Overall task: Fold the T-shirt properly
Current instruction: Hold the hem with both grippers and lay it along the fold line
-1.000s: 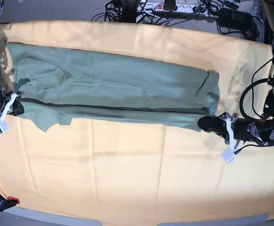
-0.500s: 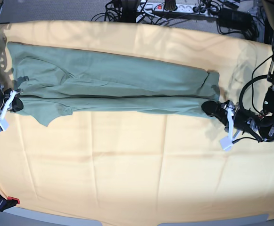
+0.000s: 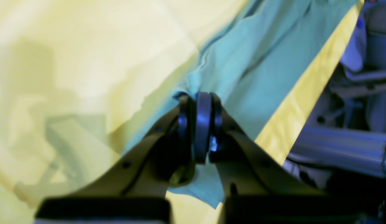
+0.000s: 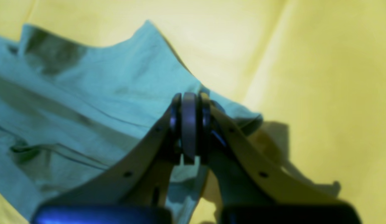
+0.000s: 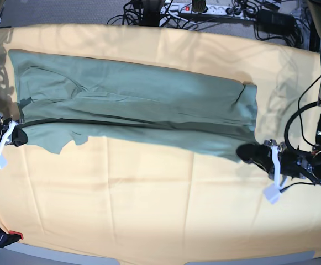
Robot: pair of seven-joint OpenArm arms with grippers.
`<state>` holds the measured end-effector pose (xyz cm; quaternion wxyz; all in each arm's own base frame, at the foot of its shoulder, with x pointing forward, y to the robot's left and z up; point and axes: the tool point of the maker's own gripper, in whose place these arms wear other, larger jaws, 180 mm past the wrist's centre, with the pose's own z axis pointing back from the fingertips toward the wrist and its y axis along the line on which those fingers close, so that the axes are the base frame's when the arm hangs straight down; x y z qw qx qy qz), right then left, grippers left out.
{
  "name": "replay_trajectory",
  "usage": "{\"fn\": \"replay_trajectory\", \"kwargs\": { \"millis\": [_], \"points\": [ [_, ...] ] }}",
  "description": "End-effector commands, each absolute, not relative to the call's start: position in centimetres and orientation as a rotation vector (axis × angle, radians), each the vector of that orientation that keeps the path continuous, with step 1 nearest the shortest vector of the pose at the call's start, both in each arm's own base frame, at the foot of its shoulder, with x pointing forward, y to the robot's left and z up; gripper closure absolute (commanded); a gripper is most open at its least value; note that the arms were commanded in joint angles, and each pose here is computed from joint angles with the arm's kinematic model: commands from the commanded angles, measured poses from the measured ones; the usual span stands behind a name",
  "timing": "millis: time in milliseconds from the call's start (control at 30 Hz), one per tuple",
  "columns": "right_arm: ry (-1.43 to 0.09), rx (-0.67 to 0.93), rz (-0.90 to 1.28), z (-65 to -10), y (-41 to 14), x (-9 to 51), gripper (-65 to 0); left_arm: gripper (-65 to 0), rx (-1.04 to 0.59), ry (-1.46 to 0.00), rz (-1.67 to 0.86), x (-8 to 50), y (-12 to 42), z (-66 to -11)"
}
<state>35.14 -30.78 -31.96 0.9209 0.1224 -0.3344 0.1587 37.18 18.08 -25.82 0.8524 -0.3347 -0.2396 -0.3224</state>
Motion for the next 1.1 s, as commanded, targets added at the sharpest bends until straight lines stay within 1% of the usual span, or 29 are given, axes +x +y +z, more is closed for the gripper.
{"fn": "replay_trajectory", "kwargs": {
  "millis": [0, 100, 167, 367, 600, 767, 933, 1067],
  "points": [
    [-0.750, 0.227, 0.337, -29.4, -31.7, 36.3, 0.0, 0.0, -0.693, -0.593, -0.679, 38.5, 19.0, -23.0],
    [-0.777, 0.233, 0.334, -28.7, -31.9, 36.6, 0.0, 0.0, -0.691, -0.672, -0.649, 39.4, 20.1, -21.0],
    [-0.792, 0.225, 0.335, -28.3, -32.2, 36.8, 0.0, 0.0, -0.684, -0.687, -0.640, 39.5, 20.6, -20.6],
    [-0.792, 0.220, 0.335, -28.1, -32.4, 36.8, 0.0, 0.0, -0.704, -0.672, -0.630, 39.0, 20.2, -21.7],
    [-0.835, 0.215, 0.332, -27.3, -32.6, 37.2, 0.0, 0.0, -0.764, -0.660, -0.669, 38.0, 18.1, -23.7],
    [-0.831, 0.201, 0.334, -27.2, -33.1, 37.2, 0.0, 0.0, -0.769, -0.662, -0.665, 38.0, 18.0, -23.8],
    [-0.800, 0.184, 0.338, -27.3, -33.6, 36.8, 0.0, 0.0, -0.762, -0.647, -0.670, 37.8, 18.1, -24.1],
    [-0.716, 0.198, 0.340, -28.3, -33.5, 35.6, 0.0, 0.0, -0.758, -0.617, -0.660, 37.4, 18.3, -24.6]
  ]
}}
